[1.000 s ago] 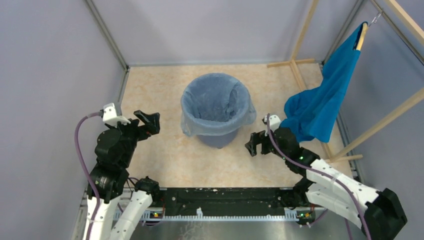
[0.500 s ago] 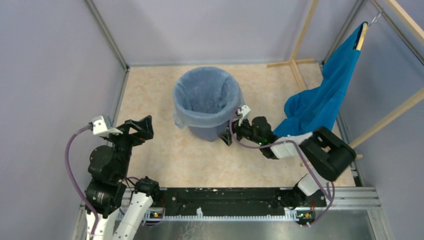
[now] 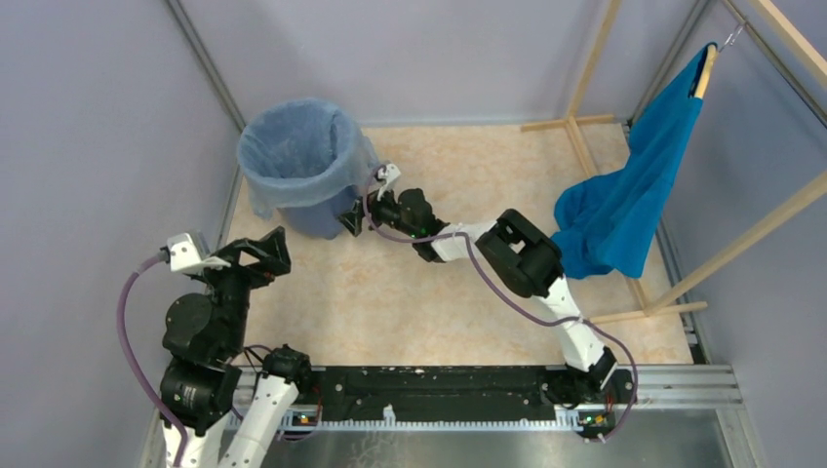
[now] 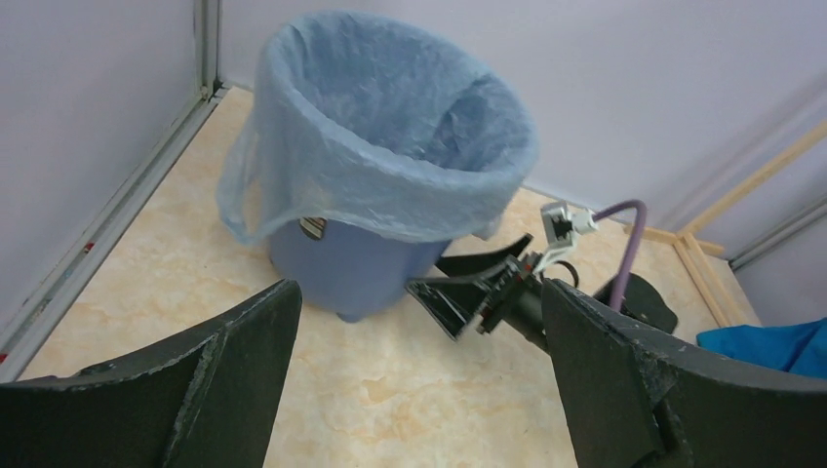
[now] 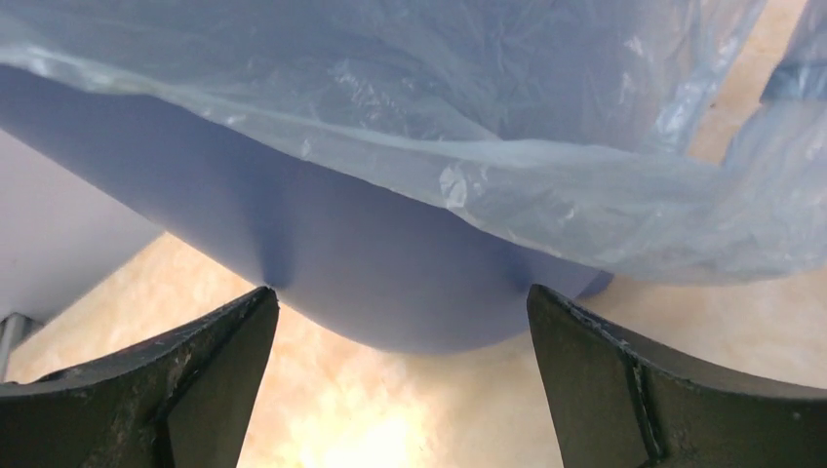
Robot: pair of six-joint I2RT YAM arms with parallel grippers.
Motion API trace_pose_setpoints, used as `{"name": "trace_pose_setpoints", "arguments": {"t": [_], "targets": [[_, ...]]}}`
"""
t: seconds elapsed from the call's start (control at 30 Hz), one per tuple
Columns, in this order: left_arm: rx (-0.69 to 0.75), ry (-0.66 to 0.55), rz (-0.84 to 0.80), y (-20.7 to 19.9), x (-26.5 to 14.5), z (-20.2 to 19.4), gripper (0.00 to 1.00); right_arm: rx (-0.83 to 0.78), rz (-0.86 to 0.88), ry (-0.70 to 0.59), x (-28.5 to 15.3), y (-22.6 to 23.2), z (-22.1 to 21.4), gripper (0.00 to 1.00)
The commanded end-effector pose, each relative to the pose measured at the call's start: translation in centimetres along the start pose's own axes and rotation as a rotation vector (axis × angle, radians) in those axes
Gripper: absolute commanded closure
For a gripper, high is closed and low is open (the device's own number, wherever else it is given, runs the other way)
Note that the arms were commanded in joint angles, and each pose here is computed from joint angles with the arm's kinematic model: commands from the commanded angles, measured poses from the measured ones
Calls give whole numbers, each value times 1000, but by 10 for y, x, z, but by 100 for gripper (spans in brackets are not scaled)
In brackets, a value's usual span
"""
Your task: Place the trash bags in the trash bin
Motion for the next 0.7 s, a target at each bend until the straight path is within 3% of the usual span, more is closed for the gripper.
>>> {"name": "trace_pose_setpoints", "arguments": {"t": [0.0, 0.13, 0.33, 0.47, 0.57, 0.67], "targets": [[-45, 45, -11, -3, 3, -10, 1, 119, -41, -13, 30, 5, 21, 1], [-105, 172, -37, -7, 19, -42, 3, 149, -90, 44, 5, 6, 41, 1], [-273, 405, -161, -17, 47, -117, 14, 247, -151, 166, -109, -12, 43, 1], [-387, 522, -305, -24, 62, -166, 17, 222, -195, 240, -182, -10, 36, 1], [-357, 571, -312, -21, 77, -197, 23, 205, -209, 249, -220, 0, 37, 1], [-222, 567, -248, -17, 95, -226, 21, 225, -204, 196, -248, 12, 47, 1]]}}
Point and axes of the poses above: each gripper's point midway between its finger pads, its own x axis out along the fingers, its own y axis along the line the jaws close on, z = x × y, the point moved 4 cm from there along -x, back along the fingers, and after that the axes turned 13 degrees about -x, right-handed, at the moved point
